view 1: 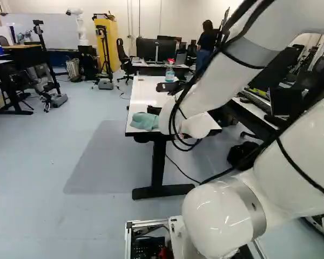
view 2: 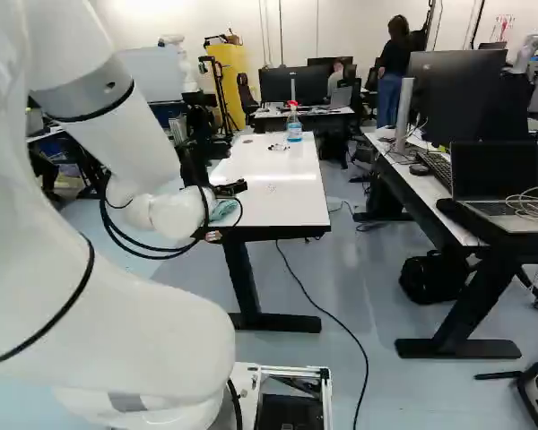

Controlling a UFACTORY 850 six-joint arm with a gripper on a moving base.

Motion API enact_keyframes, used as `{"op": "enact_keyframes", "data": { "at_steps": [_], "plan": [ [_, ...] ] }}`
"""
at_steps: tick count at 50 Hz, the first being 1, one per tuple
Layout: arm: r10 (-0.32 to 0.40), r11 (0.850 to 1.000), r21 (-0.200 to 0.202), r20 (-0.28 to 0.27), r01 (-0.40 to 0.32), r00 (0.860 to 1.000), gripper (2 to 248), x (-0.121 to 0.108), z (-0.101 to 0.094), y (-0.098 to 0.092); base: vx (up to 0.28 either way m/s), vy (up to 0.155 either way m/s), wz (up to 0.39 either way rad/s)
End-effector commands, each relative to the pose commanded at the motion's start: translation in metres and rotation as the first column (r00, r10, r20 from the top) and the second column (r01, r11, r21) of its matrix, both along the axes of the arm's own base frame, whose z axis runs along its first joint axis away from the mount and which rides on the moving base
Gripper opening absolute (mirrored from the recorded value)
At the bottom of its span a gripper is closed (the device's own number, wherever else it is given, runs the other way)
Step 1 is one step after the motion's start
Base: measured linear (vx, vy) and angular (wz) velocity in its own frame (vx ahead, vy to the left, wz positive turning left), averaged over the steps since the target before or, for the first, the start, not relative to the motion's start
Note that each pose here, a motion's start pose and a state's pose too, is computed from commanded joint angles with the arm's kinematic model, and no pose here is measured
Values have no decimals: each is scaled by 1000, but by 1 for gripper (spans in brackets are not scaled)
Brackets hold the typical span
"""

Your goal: Clean the table with the green towel

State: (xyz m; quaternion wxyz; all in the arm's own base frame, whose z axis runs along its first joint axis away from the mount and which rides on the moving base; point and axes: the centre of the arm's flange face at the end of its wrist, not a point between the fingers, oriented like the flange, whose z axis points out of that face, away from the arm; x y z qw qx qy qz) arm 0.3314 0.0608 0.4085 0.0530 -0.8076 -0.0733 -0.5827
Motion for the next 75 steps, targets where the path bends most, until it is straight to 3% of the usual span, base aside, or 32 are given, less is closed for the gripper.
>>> {"op": "enact_keyframes", "data": {
  "at_steps": [38,75],
  "plan": [
    [100,994,-26,-141,-104,985,247,33,-8,46,0,0,0],
    [96,991,-59,-322,-121,942,247,85,-22,65,0,0,0]
  ]
}}
